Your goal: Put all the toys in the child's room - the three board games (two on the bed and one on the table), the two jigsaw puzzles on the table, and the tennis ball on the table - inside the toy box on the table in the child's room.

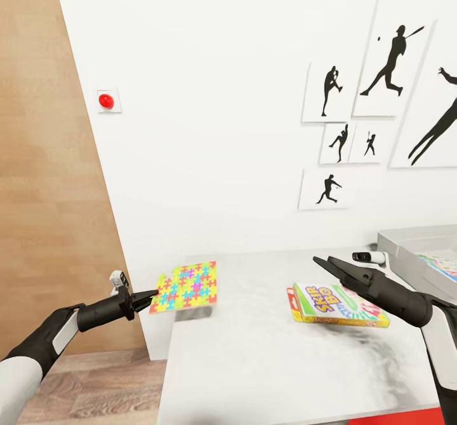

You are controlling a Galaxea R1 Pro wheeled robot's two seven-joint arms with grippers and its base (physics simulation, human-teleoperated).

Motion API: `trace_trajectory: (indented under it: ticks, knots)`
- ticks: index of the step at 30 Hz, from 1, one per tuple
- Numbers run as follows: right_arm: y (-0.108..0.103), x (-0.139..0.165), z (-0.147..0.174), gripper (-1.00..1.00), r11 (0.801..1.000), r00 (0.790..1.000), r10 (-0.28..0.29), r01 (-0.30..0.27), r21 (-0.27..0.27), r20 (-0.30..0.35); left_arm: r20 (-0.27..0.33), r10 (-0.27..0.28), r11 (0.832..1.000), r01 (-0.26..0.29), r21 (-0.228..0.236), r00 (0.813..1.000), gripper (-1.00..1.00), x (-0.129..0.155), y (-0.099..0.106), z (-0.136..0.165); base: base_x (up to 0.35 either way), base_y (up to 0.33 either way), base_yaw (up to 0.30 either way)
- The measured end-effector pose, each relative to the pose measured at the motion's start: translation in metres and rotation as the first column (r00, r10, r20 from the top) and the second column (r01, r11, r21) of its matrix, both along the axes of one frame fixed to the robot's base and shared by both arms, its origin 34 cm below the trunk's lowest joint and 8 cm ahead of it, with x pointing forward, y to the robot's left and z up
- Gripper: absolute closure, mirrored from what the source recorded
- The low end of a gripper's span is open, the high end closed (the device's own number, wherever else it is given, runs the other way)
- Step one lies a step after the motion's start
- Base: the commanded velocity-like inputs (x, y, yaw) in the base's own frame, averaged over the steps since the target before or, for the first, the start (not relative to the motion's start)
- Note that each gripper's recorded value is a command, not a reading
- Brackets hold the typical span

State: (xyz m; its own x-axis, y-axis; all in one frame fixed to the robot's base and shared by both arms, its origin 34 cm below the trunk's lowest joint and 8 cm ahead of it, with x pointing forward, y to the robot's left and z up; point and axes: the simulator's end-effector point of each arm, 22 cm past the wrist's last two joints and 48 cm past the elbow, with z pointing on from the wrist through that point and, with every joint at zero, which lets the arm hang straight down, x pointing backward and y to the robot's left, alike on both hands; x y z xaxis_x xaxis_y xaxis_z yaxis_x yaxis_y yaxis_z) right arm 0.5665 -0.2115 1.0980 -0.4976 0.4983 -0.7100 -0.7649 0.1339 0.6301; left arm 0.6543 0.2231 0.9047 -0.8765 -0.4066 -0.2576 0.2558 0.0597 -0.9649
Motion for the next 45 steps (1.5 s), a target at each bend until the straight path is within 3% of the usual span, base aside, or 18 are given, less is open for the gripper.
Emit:
trace_trajectory:
  ticks: [11, 45]
  knots:
    - [-0.002, 0.009, 0.011, -1.0, 0.999, 0.999, -0.033, 0.032, -0.019, -0.026, -0.004, -0.004, 1.0, 0.004, 0.005, 1.0, 1.0, 0.0, -0.001, 0.017, 0.0, 0.0, 0.0]
    - [-0.002, 0.011, 0.061, -1.0, 0.999, 0.999, -0.039, 0.039, -0.022, -0.034, -0.005, -0.007, 1.0, 0.007, 0.013, 1.0, 1.0, 0.0, 0.003, 0.074, -0.028, 0.0, 0.0]
